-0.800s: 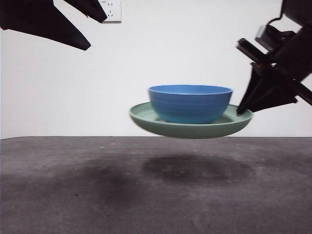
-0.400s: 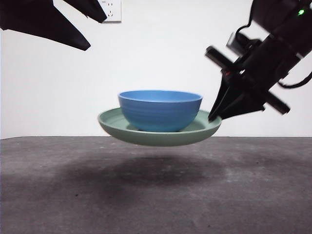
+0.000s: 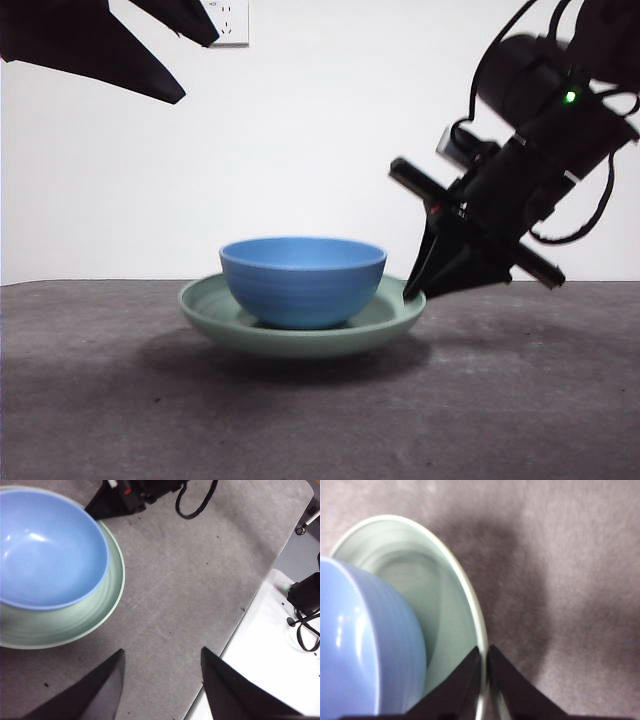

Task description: Pick up the blue bowl, put it on the green plate, put it on desk

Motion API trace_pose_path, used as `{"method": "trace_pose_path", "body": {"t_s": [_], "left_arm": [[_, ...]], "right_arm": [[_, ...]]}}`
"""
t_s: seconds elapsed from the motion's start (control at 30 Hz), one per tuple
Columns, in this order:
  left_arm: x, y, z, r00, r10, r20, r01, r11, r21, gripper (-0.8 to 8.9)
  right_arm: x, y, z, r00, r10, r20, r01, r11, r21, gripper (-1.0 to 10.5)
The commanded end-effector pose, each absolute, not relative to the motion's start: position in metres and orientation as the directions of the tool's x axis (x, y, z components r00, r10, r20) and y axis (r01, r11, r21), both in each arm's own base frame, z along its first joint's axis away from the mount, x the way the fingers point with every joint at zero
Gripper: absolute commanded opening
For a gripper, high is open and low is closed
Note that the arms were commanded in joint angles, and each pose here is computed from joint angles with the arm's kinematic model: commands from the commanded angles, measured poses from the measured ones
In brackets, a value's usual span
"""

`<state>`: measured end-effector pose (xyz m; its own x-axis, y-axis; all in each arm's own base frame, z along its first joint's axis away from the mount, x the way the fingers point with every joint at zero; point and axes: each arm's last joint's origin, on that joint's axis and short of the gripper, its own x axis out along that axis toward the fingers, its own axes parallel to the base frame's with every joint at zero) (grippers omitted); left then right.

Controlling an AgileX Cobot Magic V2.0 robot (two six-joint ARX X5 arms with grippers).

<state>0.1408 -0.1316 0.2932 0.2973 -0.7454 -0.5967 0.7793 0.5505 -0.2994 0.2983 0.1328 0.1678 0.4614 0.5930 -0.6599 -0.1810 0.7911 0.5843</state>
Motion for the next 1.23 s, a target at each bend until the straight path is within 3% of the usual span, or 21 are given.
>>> {"method": "trace_pose_path", "body": {"t_s": [0.03,0.37,0.53,0.7,0.93,1.23], "left_arm": [[0.141,-0.133,0.295,0.291,-0.751,-0.593,0.784,0.542,-0.303,2.49],[0.140,-0.133,0.294,0.284,-0.745,-0.604,0.780,0.546,-0.307,2.49],[0.140,-0.133,0.294,0.283,-0.745,-0.604,0.780,0.546,-0.307,2.49],[0.140,-0.133,0.294,0.283,-0.745,-0.604,0.780,0.546,-0.307,2.49],[0.140,-0.133,0.294,0.283,-0.745,-0.604,0.780,0.546,-0.307,2.49],[0.140,-0.133,0.294,0.285,-0.746,-0.602,0.780,0.545,-0.306,2.49]], "right_arm": [[0.306,0.138,0.162,0.459,0.595,-0.660,-0.164,0.787,0.595,0.1],[0.308,0.139,0.154,0.456,0.573,-0.681,-0.147,0.803,0.578,0.2],[0.307,0.140,0.155,0.456,0.576,-0.679,-0.151,0.802,0.578,1.7],[0.305,0.139,0.163,0.462,0.581,-0.670,-0.163,0.798,0.580,1.7],[0.288,0.130,0.197,0.504,0.539,-0.674,-0.218,0.835,0.505,1.7],[0.236,0.109,0.259,0.520,0.550,-0.653,-0.385,0.834,0.396,1.7]]}}
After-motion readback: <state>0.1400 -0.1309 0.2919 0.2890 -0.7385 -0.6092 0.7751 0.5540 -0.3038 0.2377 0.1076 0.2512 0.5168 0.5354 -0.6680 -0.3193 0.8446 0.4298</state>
